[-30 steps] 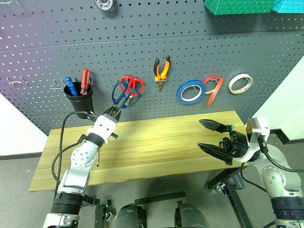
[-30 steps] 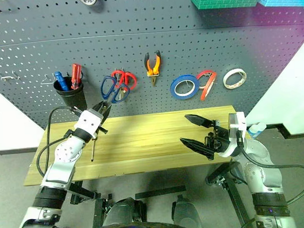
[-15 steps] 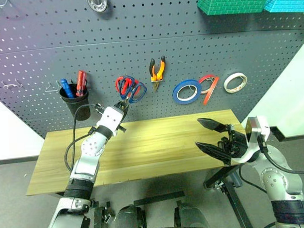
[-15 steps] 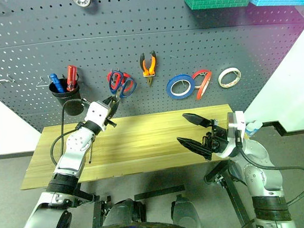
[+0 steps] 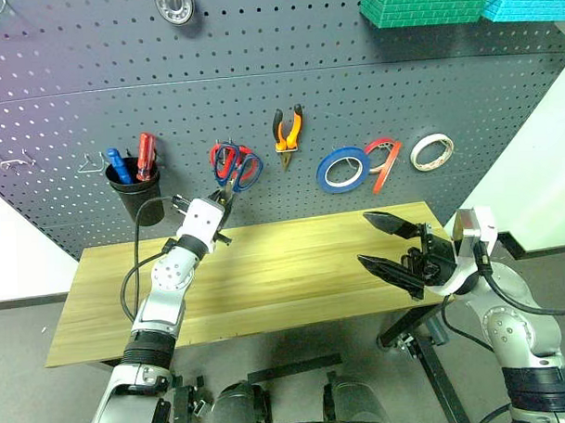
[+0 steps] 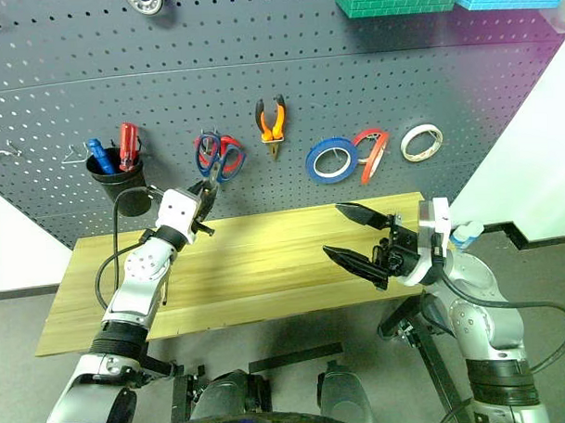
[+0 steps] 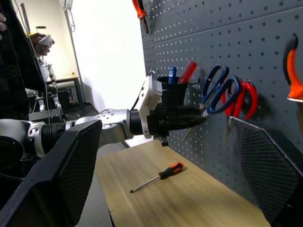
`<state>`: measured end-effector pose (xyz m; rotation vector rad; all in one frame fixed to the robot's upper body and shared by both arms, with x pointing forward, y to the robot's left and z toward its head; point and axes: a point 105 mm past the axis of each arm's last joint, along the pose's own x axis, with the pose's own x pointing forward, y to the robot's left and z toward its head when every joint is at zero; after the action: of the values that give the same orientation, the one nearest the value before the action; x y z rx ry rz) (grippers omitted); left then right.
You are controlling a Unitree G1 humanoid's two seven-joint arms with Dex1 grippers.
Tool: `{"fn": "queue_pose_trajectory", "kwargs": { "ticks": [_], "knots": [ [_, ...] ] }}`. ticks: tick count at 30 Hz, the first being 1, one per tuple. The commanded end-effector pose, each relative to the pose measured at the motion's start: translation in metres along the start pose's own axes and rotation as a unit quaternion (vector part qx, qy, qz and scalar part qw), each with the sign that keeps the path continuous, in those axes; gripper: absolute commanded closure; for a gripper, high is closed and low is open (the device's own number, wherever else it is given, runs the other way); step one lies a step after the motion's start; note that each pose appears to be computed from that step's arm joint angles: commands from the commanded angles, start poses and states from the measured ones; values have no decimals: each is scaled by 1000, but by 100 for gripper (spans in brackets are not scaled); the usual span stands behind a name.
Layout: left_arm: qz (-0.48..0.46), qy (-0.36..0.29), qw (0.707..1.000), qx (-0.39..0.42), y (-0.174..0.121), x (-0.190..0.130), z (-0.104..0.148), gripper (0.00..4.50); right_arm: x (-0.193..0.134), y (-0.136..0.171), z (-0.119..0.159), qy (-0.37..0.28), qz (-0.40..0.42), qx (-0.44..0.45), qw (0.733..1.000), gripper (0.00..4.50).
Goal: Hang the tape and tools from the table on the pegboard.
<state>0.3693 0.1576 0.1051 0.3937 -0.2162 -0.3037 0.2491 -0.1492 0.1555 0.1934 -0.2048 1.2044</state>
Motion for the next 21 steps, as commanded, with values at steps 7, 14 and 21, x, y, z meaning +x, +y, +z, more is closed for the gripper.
{"fn": "queue_pose_trajectory", "kwargs": {
  "ticks": [7, 14, 21],
  "knots": [
    [24, 6, 1000, -17, 11, 18, 0, 361, 1, 13, 11, -10, 31, -6, 999, 0],
    [37, 28, 998, -45, 14, 35, -8, 361, -9, 15, -1, -10, 32, 7, 999, 0],
    [30, 32, 996, -76, 10, 35, -13, 136, -14, 8, -8, -5, 22, -2, 1000, 0]
  ]
}}
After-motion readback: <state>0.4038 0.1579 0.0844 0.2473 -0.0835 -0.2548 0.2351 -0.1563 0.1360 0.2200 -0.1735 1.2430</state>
